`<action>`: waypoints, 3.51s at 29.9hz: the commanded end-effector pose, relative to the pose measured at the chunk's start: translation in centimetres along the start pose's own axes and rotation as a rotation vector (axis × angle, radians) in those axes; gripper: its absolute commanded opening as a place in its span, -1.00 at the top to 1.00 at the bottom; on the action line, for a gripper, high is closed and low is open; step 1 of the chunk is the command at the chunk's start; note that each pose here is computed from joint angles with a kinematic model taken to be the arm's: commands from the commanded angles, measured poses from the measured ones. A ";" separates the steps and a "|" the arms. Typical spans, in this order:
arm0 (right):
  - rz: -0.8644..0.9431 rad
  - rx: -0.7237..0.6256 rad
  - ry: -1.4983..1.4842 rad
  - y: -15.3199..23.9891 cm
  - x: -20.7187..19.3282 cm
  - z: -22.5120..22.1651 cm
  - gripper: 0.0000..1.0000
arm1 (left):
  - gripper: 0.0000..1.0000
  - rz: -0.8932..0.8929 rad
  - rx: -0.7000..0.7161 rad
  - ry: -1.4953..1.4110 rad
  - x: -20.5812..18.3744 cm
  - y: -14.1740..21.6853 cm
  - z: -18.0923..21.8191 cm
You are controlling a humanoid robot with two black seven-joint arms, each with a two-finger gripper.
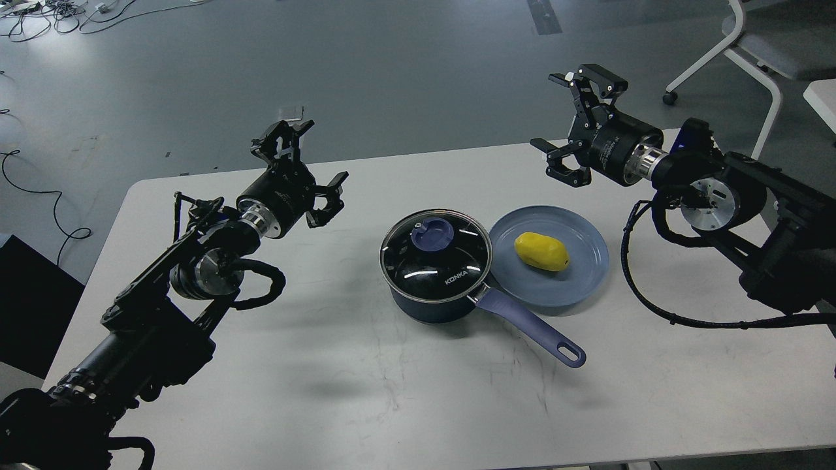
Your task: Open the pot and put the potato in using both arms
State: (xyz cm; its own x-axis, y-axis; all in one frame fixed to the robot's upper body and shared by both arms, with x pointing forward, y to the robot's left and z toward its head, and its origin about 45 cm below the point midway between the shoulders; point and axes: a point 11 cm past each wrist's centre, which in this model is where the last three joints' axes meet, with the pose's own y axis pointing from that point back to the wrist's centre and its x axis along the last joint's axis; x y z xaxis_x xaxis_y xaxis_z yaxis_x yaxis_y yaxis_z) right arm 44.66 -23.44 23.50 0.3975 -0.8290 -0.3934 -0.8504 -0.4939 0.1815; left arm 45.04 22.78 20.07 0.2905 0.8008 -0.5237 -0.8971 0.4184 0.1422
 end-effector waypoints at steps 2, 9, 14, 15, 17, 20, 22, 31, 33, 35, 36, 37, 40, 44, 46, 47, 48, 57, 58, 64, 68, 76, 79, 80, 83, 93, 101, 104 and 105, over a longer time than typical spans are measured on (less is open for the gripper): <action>-0.001 0.001 0.001 0.0 0.0 -0.1 -1.00 | -0.97 0.017 0.005 -0.003 0.2 0.0 -0.2; 0.000 0.005 0.006 0.0 0.0 -0.4 -1.00 | -0.97 0.020 0.005 -0.003 0.1 0.0 -0.2; 0.002 0.008 0.011 0.0 0.1 -0.7 -1.00 | -0.97 0.021 -0.002 -0.005 0.1 -0.1 0.1; 0.002 0.008 0.011 0.0 0.1 -0.7 -1.00 | -0.97 0.020 -0.007 -0.002 0.1 -0.1 0.1; 0.008 0.009 0.016 0.2 0.4 -0.8 -1.00 | -0.97 0.014 -0.044 0.003 -0.2 -0.3 0.6; 0.018 0.008 0.020 0.4 0.8 -0.9 -1.00 | -0.97 -0.012 -0.180 -0.109 -1.4 -0.8 2.4; 0.025 0.008 0.023 0.6 1.1 -1.0 -1.00 | -0.97 -0.003 -0.231 -0.238 -2.1 -1.2 3.7; 0.094 0.010 0.019 1.7 3.5 -1.1 -1.00 | -0.97 0.037 -0.396 -1.197 -8.1 -1.3 3.7; 0.116 0.015 0.008 2.0 4.3 -0.9 -1.00 | -0.97 0.002 -0.448 -1.389 -8.4 -0.7 3.6; 0.139 0.019 -0.006 2.3 5.1 -0.8 -1.00 | -0.97 -0.099 -0.485 -1.586 -9.4 -0.2 2.1; 0.145 0.019 -0.010 2.4 5.3 -0.7 -1.00 | -0.97 -0.133 -0.491 -1.633 -9.7 -0.1 1.6; 0.152 0.019 -0.016 2.6 5.6 -0.6 -1.00 | -0.97 -0.181 -0.499 -1.705 -10.1 0.1 0.8; 0.162 0.013 -0.016 2.7 5.9 -0.3 -1.00 | -0.97 -0.275 -0.516 -1.769 -11.1 0.3 -0.1; 0.183 0.008 -0.019 3.0 6.6 0.0 -1.00 | -0.97 -0.406 -0.546 -1.866 -11.7 0.9 -0.2; 0.191 -0.001 -0.016 3.1 6.8 0.3 -1.00 | -0.97 -0.537 -0.518 -2.006 -11.4 1.3 -1.4; 0.192 -0.003 -0.016 3.1 6.9 0.4 -1.00 | -0.97 -0.572 -0.514 -2.043 -11.4 1.3 -1.7; 0.192 -0.003 -0.016 3.1 6.9 0.4 -1.00 | -0.97 -0.608 -0.510 -2.073 -11.4 1.5 -2.1; 0.196 -0.019 -0.013 3.2 7.0 1.0 -1.00 | -0.96 -0.763 -0.453 -2.151 -11.3 1.9 -4.6; 0.196 -0.019 -0.013 3.2 7.0 1.0 -1.00 | -0.96 -0.764 -0.453 -2.149 -11.3 2.0 -4.7; 0.200 -0.029 -0.017 3.4 7.1 1.4 -1.00 | -0.96 -0.803 -0.375 -2.158 -10.4 1.7 -6.3; 0.202 -0.029 -0.016 3.5 7.2 1.5 -1.00 | -0.97 -0.830 -0.313 -2.163 -9.3 2.0 -7.4; 0.201 -0.032 -0.015 3.5 7.2 1.6 -1.00 | -0.96 -0.821 -0.286 -2.159 -8.8 1.8 -8.0; 0.201 -0.048 -0.007 3.5 7.2 2.0 -1.00 | -0.96 -0.822 -0.275 -2.156 -8.7 1.8 -8.1; 0.200 -0.054 -0.005 3.5 7.2 2.2 -1.00 | -0.96 -0.827 -0.269 -2.155 -8.7 1.8 -8.2; 0.200 -0.055 -0.004 3.5 7.2 2.3 -1.00 | -0.96 -0.834 -0.249 -2.143 -8.4 2.0 -8.8; 0.203 -0.055 -0.004 3.5 7.2 2.3 -1.00 | -0.95 -0.825 -0.220 -2.141 -7.7 2.1 -9.3; 0.216 -0.056 0.003 3.9 7.7 2.1 -1.00 | -0.90 -0.821 -0.213 -2.140 -7.5 2.1 -9.5; 0.219 -0.057 0.004 3.9 7.8 2.1 -1.00 | -0.90 -0.820 -0.216 -2.139 -7.7 2.0 -9.5; 0.221 -0.057 0.006 4.0 7.9 2.0 -1.00 | -0.88 -0.822 -0.218 -2.136 -7.8 1.9 -9.6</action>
State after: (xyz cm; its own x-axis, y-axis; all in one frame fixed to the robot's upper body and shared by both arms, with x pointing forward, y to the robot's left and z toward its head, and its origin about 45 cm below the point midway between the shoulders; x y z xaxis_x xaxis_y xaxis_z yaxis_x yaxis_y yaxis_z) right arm 43.72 -31.15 19.27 0.2093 -0.9177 -0.3377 -0.8951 -0.3189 0.3117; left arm 37.87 13.54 16.36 0.1687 -0.2531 0.9526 -0.4142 0.8588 0.3015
